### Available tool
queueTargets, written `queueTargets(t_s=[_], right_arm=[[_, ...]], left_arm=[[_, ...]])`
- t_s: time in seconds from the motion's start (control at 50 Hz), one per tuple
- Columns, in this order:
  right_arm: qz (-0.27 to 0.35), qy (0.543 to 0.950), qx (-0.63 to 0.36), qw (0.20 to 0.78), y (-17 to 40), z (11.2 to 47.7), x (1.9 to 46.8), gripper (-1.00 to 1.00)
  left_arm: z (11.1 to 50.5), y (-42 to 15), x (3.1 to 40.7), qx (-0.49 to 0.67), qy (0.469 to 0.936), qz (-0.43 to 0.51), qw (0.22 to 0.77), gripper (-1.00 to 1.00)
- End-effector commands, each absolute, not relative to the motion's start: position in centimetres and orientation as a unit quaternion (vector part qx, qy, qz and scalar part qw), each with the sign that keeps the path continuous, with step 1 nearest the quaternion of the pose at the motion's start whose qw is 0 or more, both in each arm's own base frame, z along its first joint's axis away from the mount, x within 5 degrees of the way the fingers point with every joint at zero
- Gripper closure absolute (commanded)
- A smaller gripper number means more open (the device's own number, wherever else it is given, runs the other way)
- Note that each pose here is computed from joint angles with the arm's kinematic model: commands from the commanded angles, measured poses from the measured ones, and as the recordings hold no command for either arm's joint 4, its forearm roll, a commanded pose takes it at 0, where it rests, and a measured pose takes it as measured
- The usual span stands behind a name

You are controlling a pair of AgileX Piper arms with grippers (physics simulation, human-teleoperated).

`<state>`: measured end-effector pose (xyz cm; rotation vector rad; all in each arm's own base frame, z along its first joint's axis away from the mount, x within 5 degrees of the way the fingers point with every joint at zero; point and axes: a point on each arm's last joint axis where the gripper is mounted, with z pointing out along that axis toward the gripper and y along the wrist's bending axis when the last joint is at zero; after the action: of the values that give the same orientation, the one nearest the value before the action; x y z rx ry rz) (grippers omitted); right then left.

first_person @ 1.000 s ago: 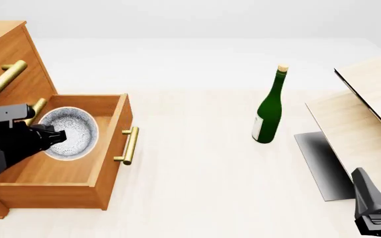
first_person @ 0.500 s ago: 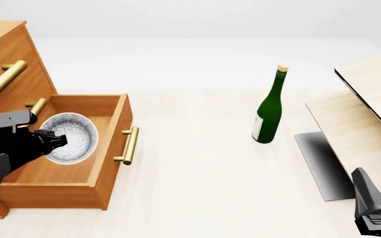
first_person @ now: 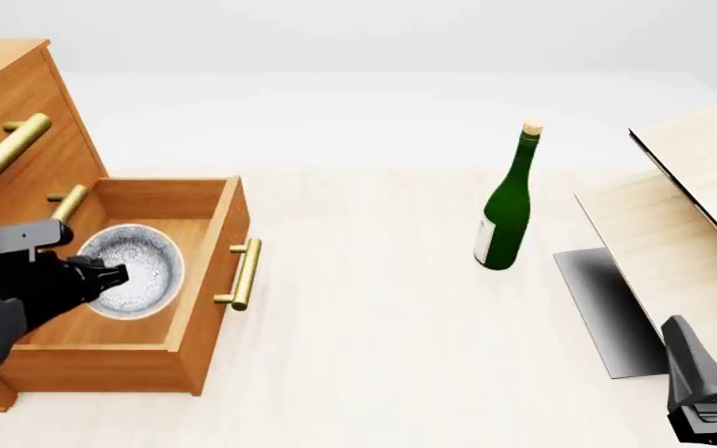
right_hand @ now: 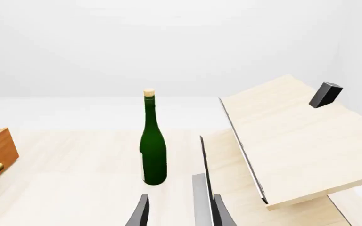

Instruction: Put the bowl in the bottom drawer of the cabinet and close it.

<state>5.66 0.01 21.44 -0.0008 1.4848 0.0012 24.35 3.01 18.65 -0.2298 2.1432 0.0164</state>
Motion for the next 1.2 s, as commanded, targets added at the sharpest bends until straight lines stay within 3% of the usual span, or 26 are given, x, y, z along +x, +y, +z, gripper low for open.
queueTargets(t_s=[0.02,0.44,0.46,1.2], right_arm=[[0.001,0.676,0.0,0.737,0.0,21.4,5.7,-1.0],[0.001,0.676,0.0,0.737,0.0,21.4,5.7,-1.0],[0.001,0.676,0.0,0.737,0.0,21.4,5.7,-1.0],[0.001,0.676,0.0,0.737,0.0,21.4,5.7,-1.0]], left_arm=[[18.0,3.4,24.4,-0.104,0.877,0.009,0.468,1.0],[17.4,3.8,24.4,-0.112,0.879,0.013,0.464,1.0],[17.4,3.9,24.4,-0.114,0.879,0.013,0.463,-1.0],[18.7,3.7,23.9,-0.109,0.875,0.014,0.472,-1.0]])
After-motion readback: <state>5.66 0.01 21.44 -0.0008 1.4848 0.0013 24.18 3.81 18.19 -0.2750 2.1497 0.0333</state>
